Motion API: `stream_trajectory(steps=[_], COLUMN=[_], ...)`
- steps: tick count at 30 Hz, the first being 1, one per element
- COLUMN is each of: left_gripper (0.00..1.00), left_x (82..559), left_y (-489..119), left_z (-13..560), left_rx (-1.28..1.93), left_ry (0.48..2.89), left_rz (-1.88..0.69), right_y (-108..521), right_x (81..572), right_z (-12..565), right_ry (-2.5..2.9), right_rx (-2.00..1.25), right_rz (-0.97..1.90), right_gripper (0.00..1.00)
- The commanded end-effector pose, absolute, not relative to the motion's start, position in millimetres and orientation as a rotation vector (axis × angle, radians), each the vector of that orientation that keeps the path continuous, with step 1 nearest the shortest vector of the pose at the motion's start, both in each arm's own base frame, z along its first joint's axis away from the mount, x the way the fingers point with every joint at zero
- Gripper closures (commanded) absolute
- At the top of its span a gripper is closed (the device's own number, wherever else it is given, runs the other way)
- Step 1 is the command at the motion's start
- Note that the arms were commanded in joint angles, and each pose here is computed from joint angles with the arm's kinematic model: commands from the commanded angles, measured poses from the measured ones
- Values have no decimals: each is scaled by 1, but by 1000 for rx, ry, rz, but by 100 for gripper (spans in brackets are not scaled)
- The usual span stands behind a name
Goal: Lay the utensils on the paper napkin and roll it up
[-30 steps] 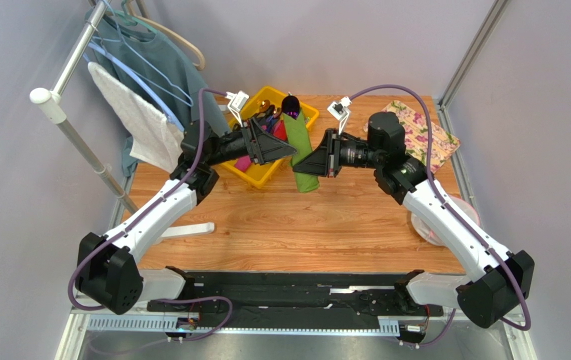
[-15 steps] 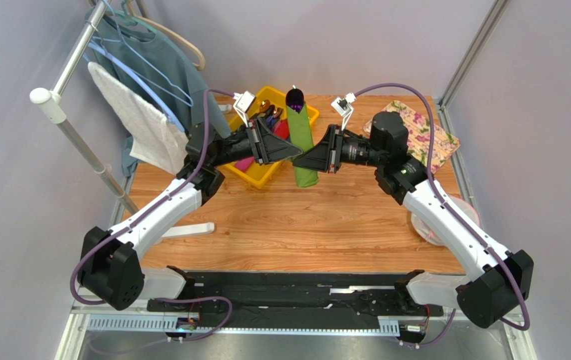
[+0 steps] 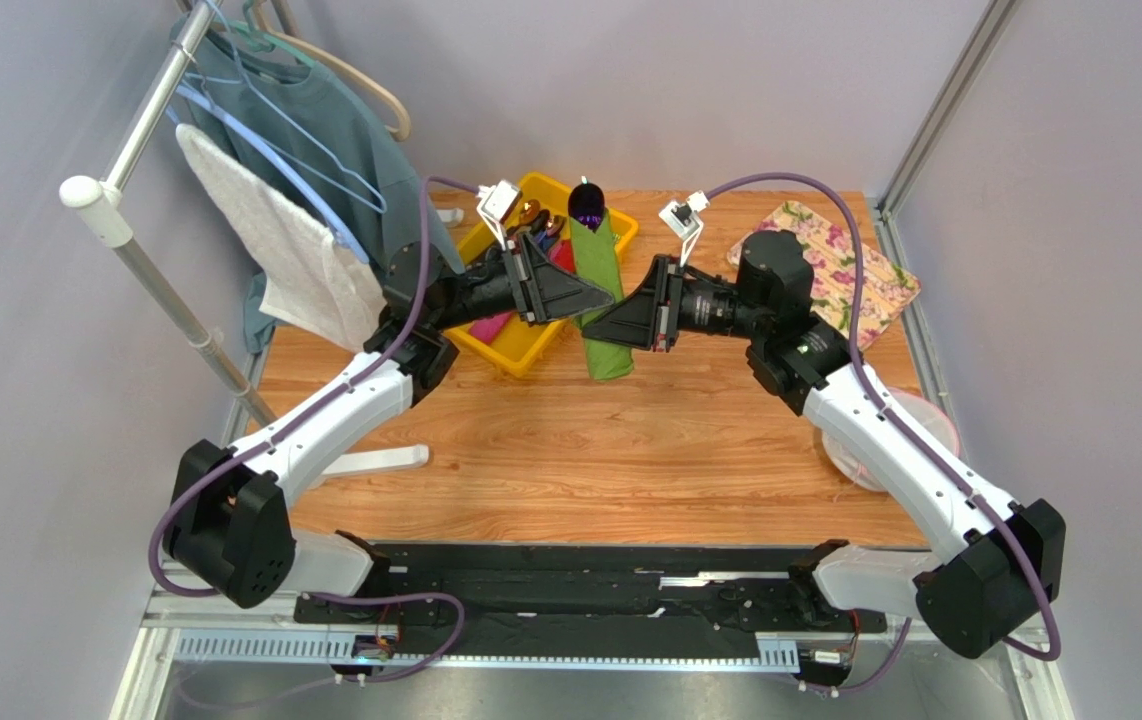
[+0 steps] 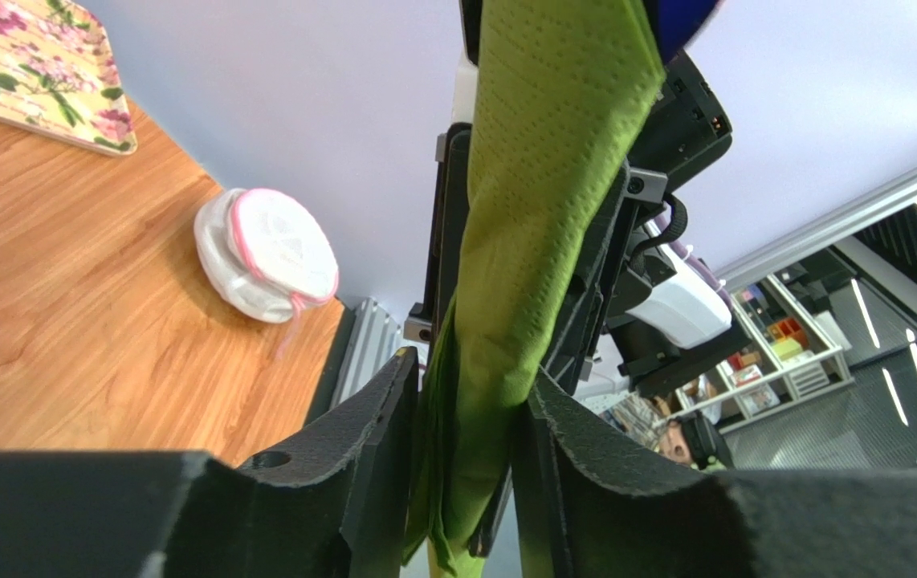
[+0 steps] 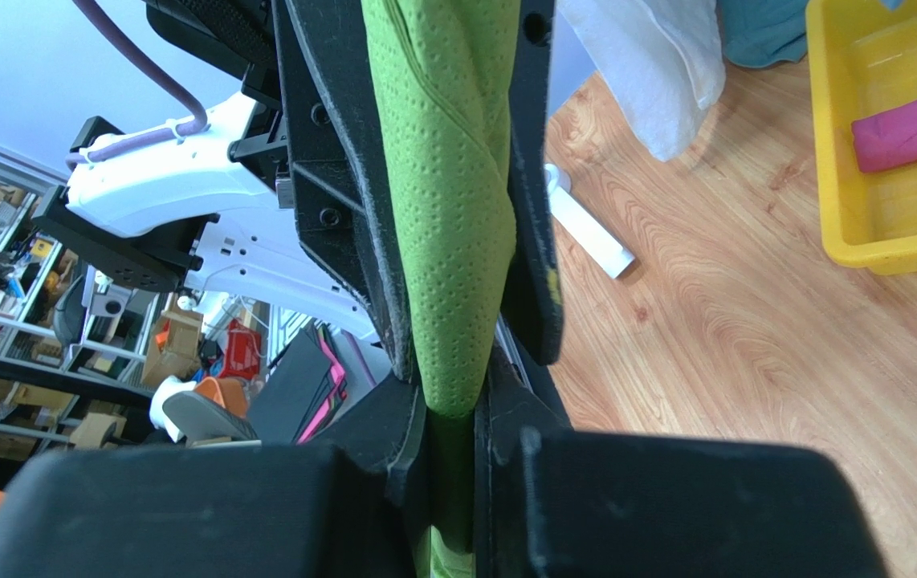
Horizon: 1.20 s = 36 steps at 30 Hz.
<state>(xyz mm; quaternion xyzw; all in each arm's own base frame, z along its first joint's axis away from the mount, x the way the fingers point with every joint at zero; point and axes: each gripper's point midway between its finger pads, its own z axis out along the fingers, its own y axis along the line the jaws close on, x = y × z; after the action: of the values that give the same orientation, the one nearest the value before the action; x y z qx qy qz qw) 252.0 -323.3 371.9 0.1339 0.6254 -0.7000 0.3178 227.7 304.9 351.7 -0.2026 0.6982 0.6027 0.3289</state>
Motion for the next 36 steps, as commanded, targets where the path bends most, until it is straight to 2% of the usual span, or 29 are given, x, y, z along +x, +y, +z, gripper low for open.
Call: stream_trajectory(steps=[1, 3, 6, 9, 10, 14, 16, 17, 20, 27, 29, 32, 33, 34, 35, 36], left_gripper=[57, 55, 62, 86, 99, 100, 100, 100, 100, 100, 100, 100, 100, 100, 100, 100], left_x=[253, 252, 249, 247, 247, 252, 255, 259, 264, 271, 271, 272, 272, 272, 272, 273], left_y=[-327, -329, -331, -332, -331, -327, -324, -321, -316, -313, -313, -313, -313, -313, -313, -313], left_z=[393, 394, 394, 396, 397, 396, 398, 400, 407, 411, 410, 409, 409, 409, 408, 406], left_rx=[363, 366, 372, 384, 389, 380, 377, 370, 365, 366, 364, 363, 363, 362, 365, 367], left_ry=[1577, 1578, 1578, 1566, 1560, 1557, 1546, 1541, 1518, 1505, 1504, 1508, 1509, 1508, 1510, 1514], left_rz=[-1849, -1854, -1861, -1864, -1861, -1846, -1835, -1827, -1808, -1794, -1794, -1790, -1789, -1787, -1786, -1782], right_y=[306, 306, 307, 307, 306, 305, 304, 304, 302, 300, 300, 302, 302, 302, 303, 302], right_x=[213, 213, 214, 214, 214, 211, 208, 206, 201, 190, 187, 182, 179, 178, 177, 176], right_z=[384, 385, 385, 386, 385, 378, 371, 370, 354, 331, 328, 322, 320, 319, 317, 317], right_ry=[1682, 1683, 1681, 1677, 1677, 1702, 1730, 1736, 1798, 1867, 1879, 1904, 1909, 1908, 1916, 1915], right_rx=[-604, -603, -601, -605, -606, -622, -625, -632, -622, -608, -609, -613, -617, -622, -619, -616], right_rz=[1611, 1613, 1612, 1614, 1611, 1604, 1606, 1610, 1618, 1642, 1645, 1656, 1661, 1666, 1667, 1665], right_gripper=[100, 100, 100, 100, 100, 100, 93, 85, 74, 64, 65, 72, 79, 98, 100, 97])
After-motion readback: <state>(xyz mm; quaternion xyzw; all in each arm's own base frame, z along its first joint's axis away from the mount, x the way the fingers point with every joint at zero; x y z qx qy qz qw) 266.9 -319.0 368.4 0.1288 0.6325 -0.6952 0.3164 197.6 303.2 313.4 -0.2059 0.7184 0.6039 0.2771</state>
